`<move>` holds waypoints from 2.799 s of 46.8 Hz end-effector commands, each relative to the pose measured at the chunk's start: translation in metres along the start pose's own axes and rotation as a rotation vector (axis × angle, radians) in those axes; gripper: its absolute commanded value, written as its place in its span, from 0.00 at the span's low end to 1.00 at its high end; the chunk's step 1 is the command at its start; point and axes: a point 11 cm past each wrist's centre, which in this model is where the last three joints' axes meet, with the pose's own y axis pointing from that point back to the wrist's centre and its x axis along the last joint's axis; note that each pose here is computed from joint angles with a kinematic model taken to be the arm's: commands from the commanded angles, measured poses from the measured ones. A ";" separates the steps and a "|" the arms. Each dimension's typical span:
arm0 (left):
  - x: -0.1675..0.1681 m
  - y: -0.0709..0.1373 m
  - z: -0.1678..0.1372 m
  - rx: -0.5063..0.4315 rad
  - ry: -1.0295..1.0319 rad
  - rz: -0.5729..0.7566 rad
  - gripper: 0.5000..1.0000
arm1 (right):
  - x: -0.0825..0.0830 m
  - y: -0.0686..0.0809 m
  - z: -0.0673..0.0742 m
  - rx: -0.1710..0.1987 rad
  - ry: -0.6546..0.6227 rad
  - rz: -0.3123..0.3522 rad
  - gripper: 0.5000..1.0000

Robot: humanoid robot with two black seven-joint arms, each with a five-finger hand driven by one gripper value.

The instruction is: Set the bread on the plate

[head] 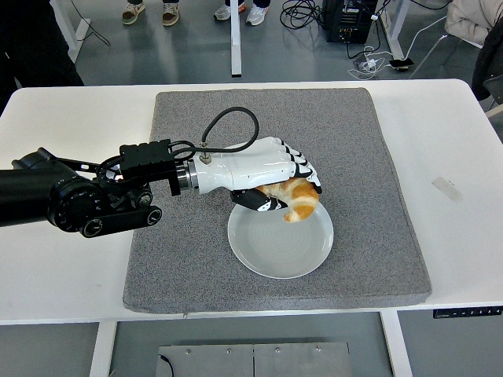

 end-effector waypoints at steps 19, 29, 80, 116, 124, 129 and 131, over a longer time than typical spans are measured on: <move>-0.033 0.011 0.000 0.012 -0.018 -0.090 0.00 | 0.000 0.000 0.000 0.000 0.000 0.000 1.00; -0.049 0.014 0.001 0.016 -0.021 -0.101 0.00 | 0.000 0.000 0.000 0.000 0.000 0.000 1.00; -0.072 0.014 -0.010 0.054 -0.035 -0.129 0.00 | 0.000 0.000 0.000 0.000 0.000 0.000 1.00; -0.072 0.015 -0.013 0.067 0.004 -0.159 0.81 | 0.000 0.000 0.000 0.000 0.000 0.000 1.00; -0.071 0.015 -0.012 0.054 0.014 -0.186 0.86 | 0.000 0.000 0.000 0.000 0.000 0.000 1.00; -0.070 0.015 -0.011 0.039 0.034 -0.222 0.86 | 0.000 0.000 -0.001 0.001 0.000 -0.001 1.00; -0.069 0.015 -0.010 0.033 0.042 -0.234 0.86 | 0.000 0.000 0.000 0.000 0.000 0.000 1.00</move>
